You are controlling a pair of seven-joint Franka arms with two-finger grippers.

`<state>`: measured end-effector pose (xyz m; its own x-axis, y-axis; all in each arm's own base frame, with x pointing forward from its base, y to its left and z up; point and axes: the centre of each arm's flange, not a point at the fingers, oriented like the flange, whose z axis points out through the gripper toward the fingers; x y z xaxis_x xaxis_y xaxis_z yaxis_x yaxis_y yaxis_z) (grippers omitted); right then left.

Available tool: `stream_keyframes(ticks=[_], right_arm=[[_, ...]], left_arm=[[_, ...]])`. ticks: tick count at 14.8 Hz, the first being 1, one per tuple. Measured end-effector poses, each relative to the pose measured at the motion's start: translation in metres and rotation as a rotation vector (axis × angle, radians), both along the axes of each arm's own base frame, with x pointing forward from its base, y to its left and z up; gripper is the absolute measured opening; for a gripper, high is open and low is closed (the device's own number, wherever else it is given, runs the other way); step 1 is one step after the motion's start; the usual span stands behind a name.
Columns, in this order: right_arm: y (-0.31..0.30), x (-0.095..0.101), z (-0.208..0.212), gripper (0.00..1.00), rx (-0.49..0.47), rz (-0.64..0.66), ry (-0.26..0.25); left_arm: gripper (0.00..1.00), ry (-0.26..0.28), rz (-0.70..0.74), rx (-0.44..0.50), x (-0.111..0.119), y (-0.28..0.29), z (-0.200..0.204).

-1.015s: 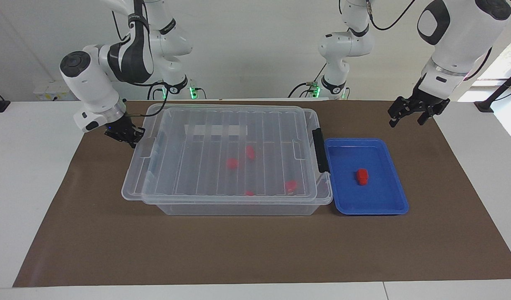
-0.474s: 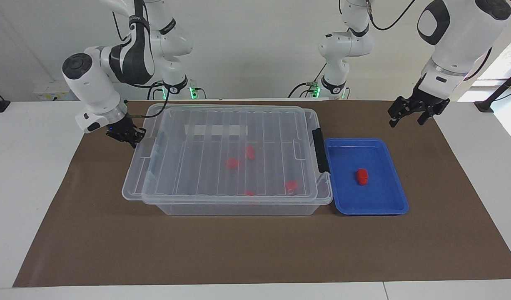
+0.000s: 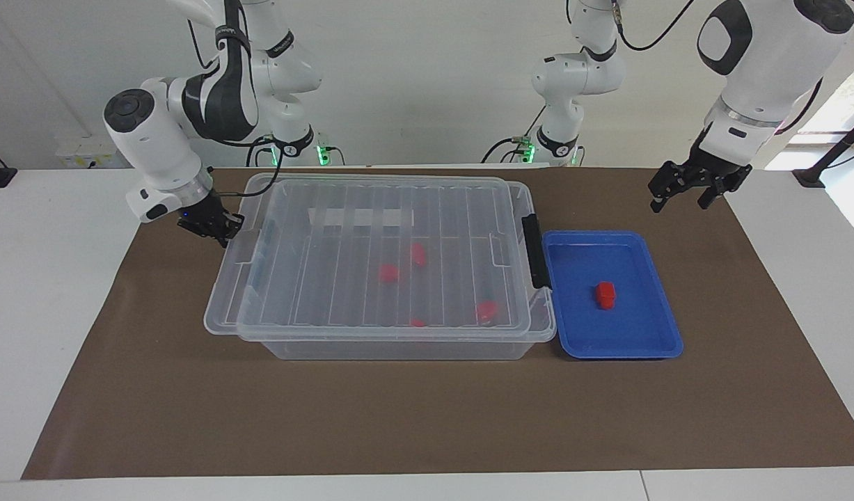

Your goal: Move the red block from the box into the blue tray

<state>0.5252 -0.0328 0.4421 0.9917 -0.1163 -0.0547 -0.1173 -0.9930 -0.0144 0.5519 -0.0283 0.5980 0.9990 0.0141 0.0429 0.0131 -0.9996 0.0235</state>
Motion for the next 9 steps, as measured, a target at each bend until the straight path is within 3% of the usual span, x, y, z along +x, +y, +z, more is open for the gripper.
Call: stream_keyframes(ticks=[9], right_arm=[[0.018, 0.001, 0.0, 0.01, 0.011, -0.022, -0.001]], left_arm=[[1.0, 0.0, 0.0, 0.0, 0.0, 0.0, 0.0]])
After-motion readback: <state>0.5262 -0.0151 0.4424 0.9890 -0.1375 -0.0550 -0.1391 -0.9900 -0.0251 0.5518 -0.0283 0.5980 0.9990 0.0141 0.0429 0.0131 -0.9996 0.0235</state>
